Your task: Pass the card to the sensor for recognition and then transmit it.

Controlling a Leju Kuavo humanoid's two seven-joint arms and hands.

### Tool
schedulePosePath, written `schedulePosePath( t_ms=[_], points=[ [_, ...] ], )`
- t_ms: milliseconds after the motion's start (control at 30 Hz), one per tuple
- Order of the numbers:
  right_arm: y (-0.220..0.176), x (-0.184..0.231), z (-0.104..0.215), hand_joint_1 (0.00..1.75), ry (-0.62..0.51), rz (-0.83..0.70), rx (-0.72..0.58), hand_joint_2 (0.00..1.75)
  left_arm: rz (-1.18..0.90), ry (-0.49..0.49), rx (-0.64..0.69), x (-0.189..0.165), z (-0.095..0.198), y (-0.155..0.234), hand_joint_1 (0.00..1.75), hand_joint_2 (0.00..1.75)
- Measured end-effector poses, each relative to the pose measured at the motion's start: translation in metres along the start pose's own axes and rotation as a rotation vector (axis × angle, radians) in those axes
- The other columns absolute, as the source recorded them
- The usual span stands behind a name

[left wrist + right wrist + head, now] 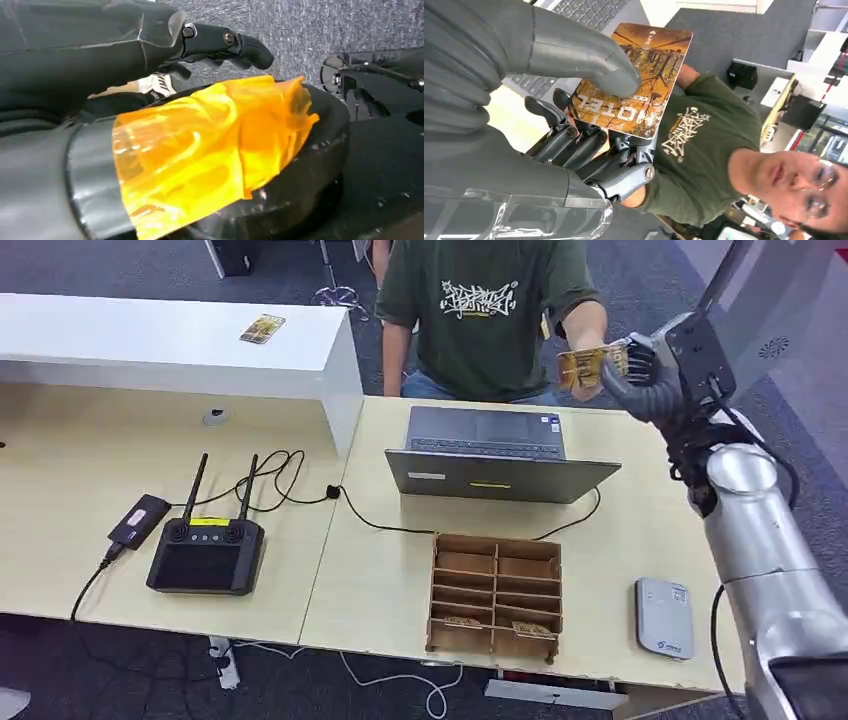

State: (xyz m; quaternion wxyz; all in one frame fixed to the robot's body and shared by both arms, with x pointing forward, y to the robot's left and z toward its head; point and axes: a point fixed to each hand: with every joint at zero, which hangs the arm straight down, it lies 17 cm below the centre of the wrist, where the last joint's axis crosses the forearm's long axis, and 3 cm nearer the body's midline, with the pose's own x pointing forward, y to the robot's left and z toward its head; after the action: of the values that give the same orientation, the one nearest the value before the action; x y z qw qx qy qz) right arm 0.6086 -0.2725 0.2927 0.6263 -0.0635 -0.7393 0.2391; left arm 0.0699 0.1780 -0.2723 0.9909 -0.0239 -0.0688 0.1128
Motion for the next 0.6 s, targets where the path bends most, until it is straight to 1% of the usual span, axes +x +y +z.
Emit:
schedulePosePath(
  t_ms=[267,600],
  points=[
    [-0.030,-0.021,0.010,1.75,0.041,-0.022,-0.039,1.75,0.015,-0.002,0.003,-0.001,0.000,0.001,0.00,0.00],
    [-0.047,-0.036,0.018,1.75,0.074,-0.026,-0.061,1.75,0.020,-0.004,0.004,0.000,0.000,0.002,0.00,0.00]
  ],
)
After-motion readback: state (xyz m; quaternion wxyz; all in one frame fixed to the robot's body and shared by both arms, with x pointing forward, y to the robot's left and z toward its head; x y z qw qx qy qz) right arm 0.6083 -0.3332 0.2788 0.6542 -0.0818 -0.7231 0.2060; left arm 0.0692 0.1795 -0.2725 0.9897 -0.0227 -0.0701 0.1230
